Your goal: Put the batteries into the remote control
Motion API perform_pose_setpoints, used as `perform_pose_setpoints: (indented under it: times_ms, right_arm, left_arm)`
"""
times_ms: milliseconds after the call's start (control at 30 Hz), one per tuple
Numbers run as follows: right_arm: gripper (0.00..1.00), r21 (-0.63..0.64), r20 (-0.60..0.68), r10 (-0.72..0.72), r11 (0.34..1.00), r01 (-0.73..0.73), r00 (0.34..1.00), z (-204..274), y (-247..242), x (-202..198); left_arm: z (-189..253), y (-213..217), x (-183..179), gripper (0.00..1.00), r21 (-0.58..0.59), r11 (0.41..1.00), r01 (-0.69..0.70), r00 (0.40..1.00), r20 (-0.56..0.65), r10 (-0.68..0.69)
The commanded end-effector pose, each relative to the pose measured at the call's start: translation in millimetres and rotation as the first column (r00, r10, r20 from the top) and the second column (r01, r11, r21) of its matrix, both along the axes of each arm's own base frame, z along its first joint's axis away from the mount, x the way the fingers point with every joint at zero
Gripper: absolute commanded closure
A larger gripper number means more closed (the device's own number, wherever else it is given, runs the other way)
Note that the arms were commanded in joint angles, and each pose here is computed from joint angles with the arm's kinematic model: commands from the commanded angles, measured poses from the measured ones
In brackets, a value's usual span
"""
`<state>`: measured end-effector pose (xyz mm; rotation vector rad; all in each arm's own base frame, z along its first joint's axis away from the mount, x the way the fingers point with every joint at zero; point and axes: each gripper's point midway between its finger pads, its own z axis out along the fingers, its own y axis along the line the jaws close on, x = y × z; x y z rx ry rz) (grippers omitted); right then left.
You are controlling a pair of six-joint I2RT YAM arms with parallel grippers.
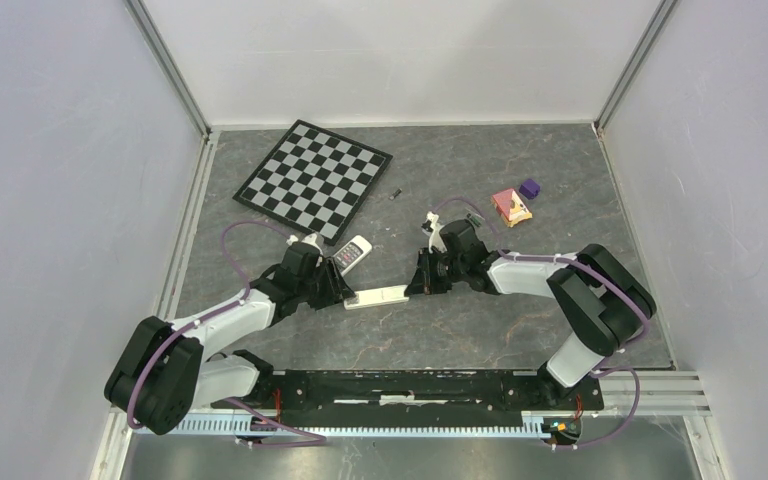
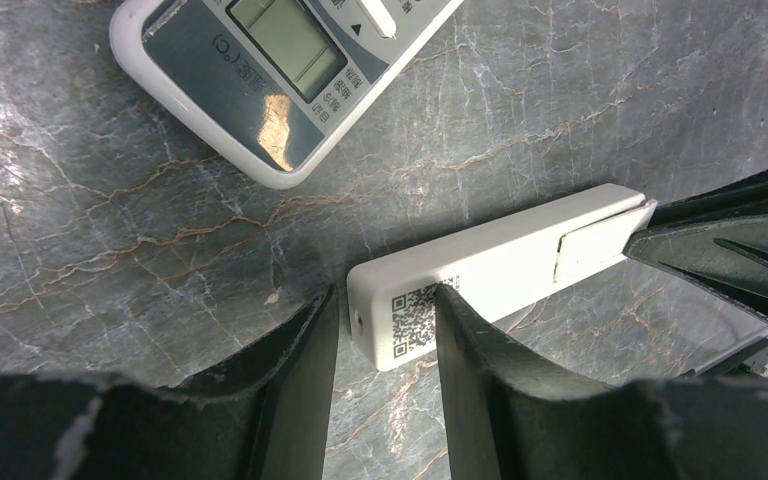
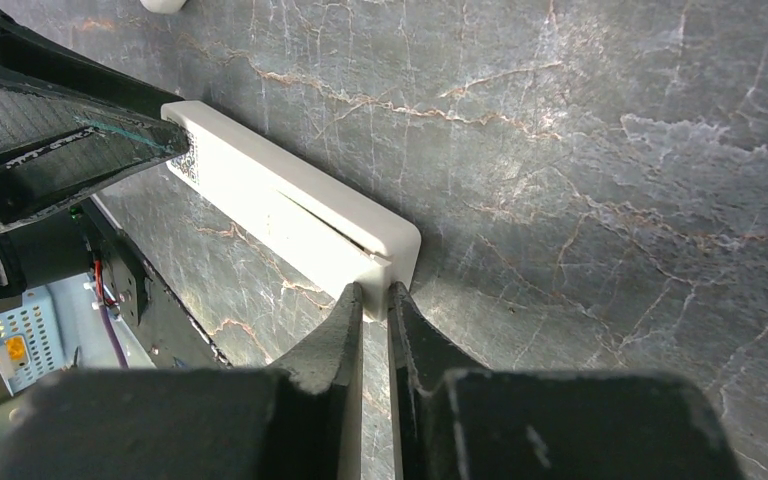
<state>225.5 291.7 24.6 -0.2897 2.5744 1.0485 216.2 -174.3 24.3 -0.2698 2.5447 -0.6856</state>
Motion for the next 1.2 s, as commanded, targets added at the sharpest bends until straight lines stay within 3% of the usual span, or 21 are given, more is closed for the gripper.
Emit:
perform_pose_setpoints:
  times_ms: [0, 433, 700, 1000, 1167]
  right_arm:
    - [0.89, -0.109, -0.005, -0.027, 0.994, 0.026, 1.0, -28, -17, -3]
    - [0.79, -0.284, -0.036, -0.062, 0.957, 0.05, 0.997, -58, -10, -28]
    - [0.74, -0.35, -0.054, -0.172, 0.926, 0.142, 0.984, -66, -6, -35]
    - [0.55, -0.439, 0.049, -0.177, 0.88, 0.18, 0.983, -70, -35, -21]
    - [0.6, -0.459, 0.073, -0.139, 0.875, 0.157, 0.988, -69, -41, -20]
  left_arm:
    - [-5, 7, 0, 0.53, 0.054, 0.998, 0.014, 1.0, 0.004, -0.014]
    - [-10, -3, -7, 0.54, -0.017, 1.0, 0.022, 1.0, -0.016, -0.023]
    - [-12, -2, -7, 0.55, -0.018, 1.0, 0.017, 1.0, -0.014, -0.017]
    - [-10, 1, -5, 0.55, -0.001, 1.0, 0.008, 1.0, -0.003, -0.008]
    - [-11, 1, -5, 0.55, 0.0, 1.0, 0.008, 1.0, -0.005, -0.008]
